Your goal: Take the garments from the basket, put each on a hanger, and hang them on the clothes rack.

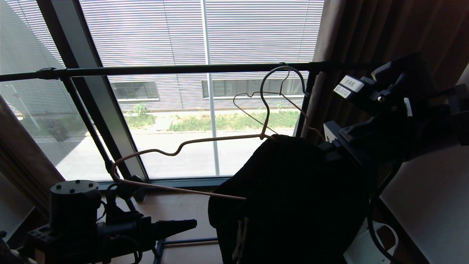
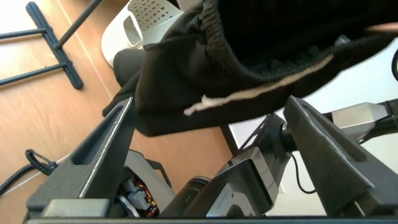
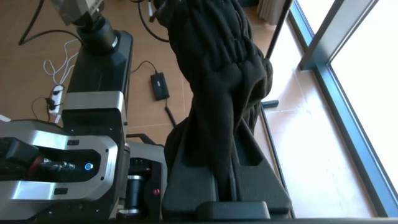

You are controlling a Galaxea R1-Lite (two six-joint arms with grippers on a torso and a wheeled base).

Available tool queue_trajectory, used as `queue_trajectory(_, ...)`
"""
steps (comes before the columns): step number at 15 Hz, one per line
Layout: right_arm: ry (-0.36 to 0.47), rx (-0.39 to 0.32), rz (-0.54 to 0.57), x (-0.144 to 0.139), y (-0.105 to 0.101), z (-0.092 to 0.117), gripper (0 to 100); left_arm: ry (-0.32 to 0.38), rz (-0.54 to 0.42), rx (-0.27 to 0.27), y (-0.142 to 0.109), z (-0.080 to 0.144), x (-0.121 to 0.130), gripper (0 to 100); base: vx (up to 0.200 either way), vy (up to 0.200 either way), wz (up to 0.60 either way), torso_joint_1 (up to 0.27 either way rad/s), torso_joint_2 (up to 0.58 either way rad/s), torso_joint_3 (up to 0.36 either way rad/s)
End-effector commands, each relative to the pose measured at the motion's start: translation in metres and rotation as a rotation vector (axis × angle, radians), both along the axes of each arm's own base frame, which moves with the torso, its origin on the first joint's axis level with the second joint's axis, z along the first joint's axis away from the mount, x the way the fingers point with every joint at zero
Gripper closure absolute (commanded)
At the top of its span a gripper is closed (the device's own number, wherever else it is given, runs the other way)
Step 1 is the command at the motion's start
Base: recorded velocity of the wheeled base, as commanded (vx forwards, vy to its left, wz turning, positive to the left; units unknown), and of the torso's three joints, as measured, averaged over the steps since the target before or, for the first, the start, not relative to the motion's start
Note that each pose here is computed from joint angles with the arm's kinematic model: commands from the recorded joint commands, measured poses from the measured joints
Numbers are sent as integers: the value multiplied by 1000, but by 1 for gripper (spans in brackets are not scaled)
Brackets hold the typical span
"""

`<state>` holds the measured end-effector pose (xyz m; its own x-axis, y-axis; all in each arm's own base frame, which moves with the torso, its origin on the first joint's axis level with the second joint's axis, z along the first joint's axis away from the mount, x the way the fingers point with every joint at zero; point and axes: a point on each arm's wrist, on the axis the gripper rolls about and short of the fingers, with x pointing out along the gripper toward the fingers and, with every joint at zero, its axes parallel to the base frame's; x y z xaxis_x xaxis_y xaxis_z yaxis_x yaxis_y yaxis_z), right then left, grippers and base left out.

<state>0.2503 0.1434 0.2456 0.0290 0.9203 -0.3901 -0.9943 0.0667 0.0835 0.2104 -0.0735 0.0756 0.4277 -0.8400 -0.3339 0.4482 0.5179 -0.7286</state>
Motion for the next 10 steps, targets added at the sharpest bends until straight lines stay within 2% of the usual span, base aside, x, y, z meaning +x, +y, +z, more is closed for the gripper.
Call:
queue_trajectory(1, -1, 2, 4, 1, 1, -5, 100, 5, -34, 1, -12, -5, 12, 0, 0, 0, 0, 0, 0, 0)
queue_trajectory(3, -10, 8, 18, -2, 4, -4, 100, -12, -48, -3, -17, -3, 17, 0, 0, 0, 0, 0, 0, 0)
queue_trajectory(5, 4, 36, 53, -3, 4, -4, 100, -7, -46, -1, -19, -6, 23, 0, 0, 0, 0, 0, 0, 0)
queue_trajectory(10, 10, 50, 74, -5, 4, -5, 100, -11, -49, -2, -21, -10, 28, 0, 0, 0, 0, 0, 0, 0)
